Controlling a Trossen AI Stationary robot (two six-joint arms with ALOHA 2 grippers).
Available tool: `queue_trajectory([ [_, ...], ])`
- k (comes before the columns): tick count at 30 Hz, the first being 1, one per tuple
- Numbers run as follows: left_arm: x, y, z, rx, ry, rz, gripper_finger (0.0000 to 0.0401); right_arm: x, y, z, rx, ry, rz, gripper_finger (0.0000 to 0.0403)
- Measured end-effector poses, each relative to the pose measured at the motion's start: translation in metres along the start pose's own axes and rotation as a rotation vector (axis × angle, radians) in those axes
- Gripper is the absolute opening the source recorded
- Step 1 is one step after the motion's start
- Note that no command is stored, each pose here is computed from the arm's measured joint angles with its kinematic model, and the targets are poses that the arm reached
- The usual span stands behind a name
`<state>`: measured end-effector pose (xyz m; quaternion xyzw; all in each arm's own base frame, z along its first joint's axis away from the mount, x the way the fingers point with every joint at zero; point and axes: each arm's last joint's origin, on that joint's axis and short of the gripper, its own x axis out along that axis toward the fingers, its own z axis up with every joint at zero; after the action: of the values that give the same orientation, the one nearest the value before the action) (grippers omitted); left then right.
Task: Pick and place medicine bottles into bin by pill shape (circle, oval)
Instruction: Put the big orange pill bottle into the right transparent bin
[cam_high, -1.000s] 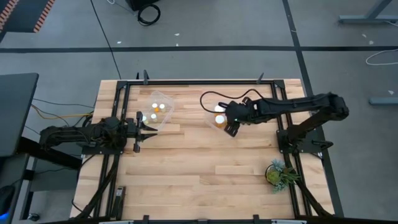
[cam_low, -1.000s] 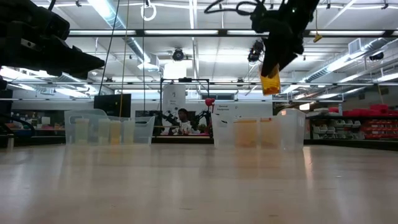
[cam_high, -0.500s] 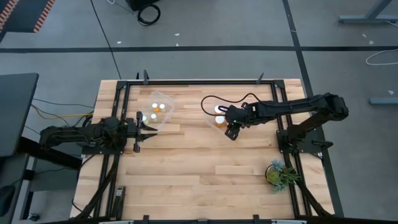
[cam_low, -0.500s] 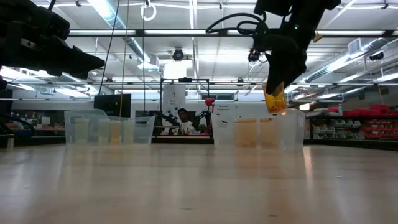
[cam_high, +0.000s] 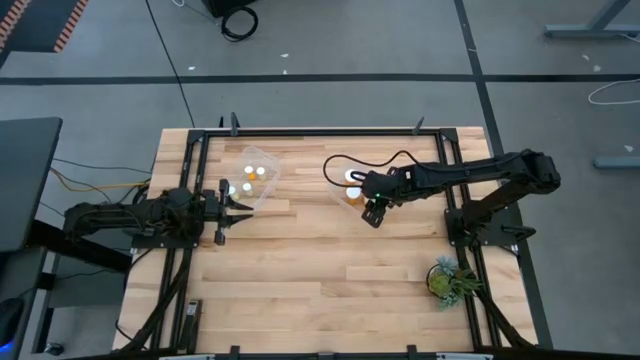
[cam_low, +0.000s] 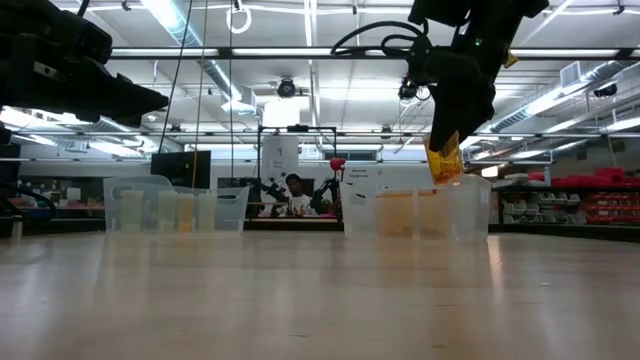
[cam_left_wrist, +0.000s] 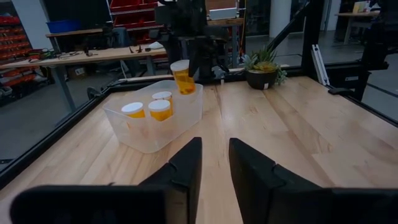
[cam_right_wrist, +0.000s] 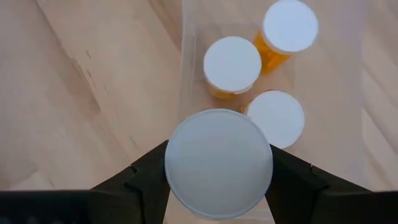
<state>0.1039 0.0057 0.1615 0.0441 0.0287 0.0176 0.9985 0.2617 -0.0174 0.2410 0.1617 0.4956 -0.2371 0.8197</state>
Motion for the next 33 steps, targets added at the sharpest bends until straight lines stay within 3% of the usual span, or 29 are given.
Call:
queue_trajectory([
  [19,0.0,0.0,0.0,0.0,0.0,0.0,0.0091,0.003,0.0,0.002,0.002,-0.048,-0.02,0.0223],
  [33,0.0,0.0,0.0,0.0,0.001,0.0,0.009,0.043,-0.01,-0.034,-0.012,-0.026,-0.048,0.0223],
])
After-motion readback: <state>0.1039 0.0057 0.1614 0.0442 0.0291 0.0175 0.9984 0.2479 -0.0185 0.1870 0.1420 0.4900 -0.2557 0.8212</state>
